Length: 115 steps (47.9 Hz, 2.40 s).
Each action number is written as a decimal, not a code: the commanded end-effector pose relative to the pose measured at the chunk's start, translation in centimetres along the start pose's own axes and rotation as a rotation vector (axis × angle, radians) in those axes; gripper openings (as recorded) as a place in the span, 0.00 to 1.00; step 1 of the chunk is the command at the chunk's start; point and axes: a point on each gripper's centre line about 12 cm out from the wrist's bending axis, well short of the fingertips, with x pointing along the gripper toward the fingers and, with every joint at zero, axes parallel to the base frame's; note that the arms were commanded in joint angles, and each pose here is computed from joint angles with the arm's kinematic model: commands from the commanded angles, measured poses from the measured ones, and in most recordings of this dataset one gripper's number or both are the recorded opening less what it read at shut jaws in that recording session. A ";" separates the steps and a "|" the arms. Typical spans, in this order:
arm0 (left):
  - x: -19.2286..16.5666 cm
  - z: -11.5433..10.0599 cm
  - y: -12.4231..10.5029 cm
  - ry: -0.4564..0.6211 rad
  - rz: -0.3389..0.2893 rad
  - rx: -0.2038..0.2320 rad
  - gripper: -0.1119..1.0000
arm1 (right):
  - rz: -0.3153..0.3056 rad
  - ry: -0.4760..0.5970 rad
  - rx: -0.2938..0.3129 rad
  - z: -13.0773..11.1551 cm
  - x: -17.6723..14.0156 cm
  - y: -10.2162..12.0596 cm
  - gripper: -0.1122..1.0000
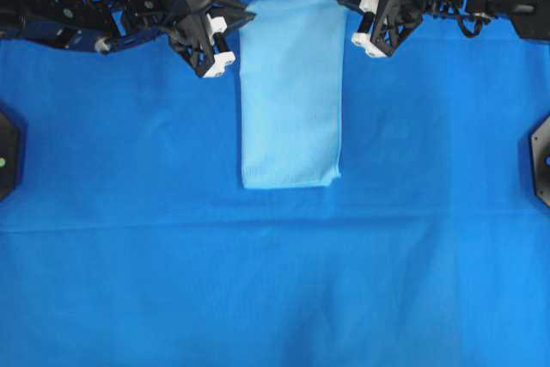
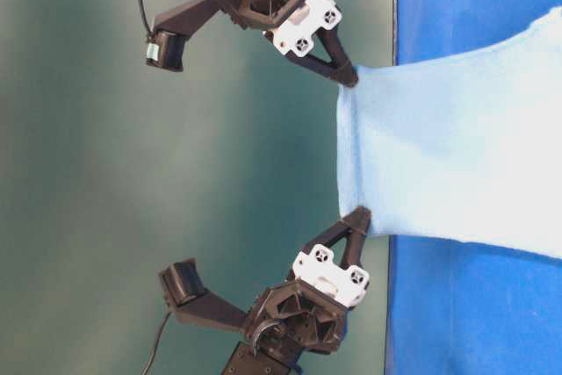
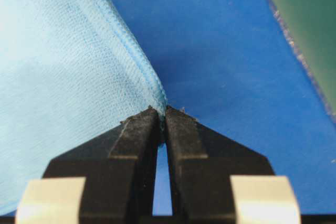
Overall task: Fold the light blue towel.
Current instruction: 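Pull both held corners down toward the strip's bottom edge, folding it, then open both grippers and withdraw them sideways from the towel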
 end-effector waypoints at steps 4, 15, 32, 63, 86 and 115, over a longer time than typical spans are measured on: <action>-1.0 1.4 -2.5 -0.027 -0.057 0.039 0.13 | 0.022 -0.017 -0.018 0.7 -1.2 1.5 0.15; -3.0 0.9 -7.5 0.025 -0.183 0.144 0.13 | 0.107 0.025 -0.053 -0.2 -3.3 6.2 0.15; -5.3 -2.3 -14.3 0.111 -0.356 0.223 0.13 | 0.261 0.105 -0.068 -2.8 -5.3 13.0 0.15; -3.3 -5.3 -15.8 0.118 -0.376 0.236 0.13 | 0.328 0.140 0.003 -5.6 -3.5 15.5 0.15; -5.8 -1.9 -16.1 0.081 -0.398 0.237 0.65 | 0.363 0.082 -0.034 -3.0 -6.1 16.7 0.63; -16.5 2.4 -13.4 -0.055 -0.442 0.229 0.62 | 0.408 -0.122 -0.080 -0.9 -15.3 14.5 0.63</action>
